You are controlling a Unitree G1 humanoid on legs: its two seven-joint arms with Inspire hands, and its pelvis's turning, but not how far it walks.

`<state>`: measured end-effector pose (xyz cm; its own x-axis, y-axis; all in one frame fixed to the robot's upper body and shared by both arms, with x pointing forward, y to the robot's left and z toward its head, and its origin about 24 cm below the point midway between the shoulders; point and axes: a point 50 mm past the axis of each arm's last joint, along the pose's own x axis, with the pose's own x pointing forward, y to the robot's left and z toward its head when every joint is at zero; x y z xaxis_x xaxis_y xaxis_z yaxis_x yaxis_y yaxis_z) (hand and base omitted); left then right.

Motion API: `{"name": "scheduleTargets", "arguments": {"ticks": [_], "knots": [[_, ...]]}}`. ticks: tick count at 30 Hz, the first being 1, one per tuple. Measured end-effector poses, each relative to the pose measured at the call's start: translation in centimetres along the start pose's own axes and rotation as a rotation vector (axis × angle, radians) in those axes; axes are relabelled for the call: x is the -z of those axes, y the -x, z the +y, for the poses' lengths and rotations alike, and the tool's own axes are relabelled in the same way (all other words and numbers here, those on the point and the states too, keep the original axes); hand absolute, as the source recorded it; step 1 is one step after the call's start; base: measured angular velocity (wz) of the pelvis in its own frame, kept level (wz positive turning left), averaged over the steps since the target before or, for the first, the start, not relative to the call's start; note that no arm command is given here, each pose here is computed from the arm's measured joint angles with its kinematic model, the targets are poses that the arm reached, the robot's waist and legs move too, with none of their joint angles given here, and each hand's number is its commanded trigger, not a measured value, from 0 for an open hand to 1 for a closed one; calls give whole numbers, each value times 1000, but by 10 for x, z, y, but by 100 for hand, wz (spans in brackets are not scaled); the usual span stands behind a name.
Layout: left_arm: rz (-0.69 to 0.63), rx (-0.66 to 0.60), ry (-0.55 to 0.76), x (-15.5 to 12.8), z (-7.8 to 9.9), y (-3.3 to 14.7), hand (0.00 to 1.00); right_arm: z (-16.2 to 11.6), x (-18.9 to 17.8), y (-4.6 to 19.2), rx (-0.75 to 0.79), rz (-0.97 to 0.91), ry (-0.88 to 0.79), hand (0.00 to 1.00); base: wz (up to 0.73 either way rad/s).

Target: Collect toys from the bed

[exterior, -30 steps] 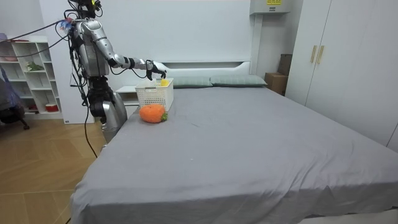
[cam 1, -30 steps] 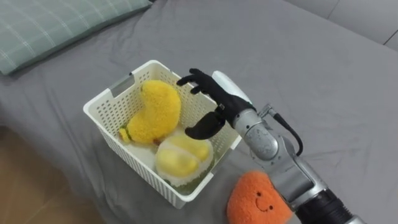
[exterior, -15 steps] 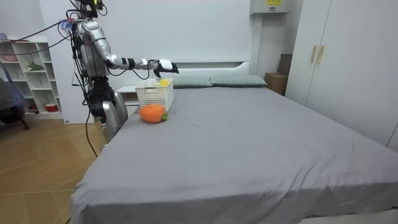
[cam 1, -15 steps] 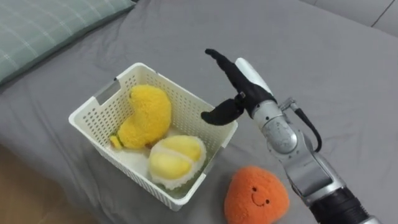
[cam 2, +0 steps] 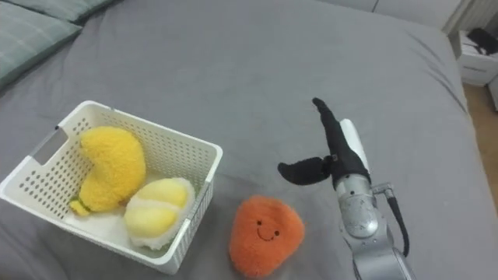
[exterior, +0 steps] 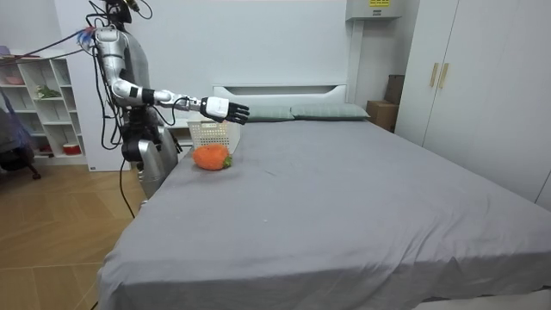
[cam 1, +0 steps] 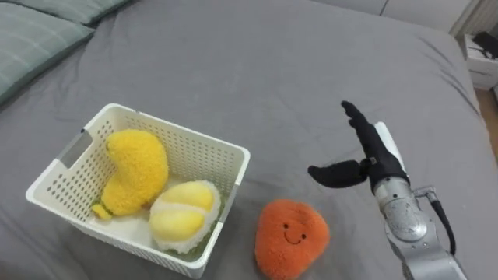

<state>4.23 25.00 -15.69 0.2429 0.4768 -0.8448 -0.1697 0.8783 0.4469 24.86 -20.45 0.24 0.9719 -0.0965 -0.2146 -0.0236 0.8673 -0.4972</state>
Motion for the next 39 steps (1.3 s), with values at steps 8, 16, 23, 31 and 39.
{"name": "scheduleTargets", "arguments": {"ticks": [8, 16, 23, 31, 39], "knots": [[3, -9, 27, 2, 2, 0, 0, 0, 15, 11, 0, 34, -5, 0, -11], [-7, -26, 37, 1, 2, 0, 0, 9, 44, 26, -68, 146, 7, 0, -4], [-32, -26, 19, -2, -4, 2, 0, 19, 59, 32, -96, 209, 15, 0, 0], [-63, 14, 41, -12, -17, 4, 0, 47, 59, 38, -230, 218, -8, 0, -1], [-68, 42, 68, -16, -20, 4, 0, 68, 55, 42, -360, 213, -33, 0, 0]]}}
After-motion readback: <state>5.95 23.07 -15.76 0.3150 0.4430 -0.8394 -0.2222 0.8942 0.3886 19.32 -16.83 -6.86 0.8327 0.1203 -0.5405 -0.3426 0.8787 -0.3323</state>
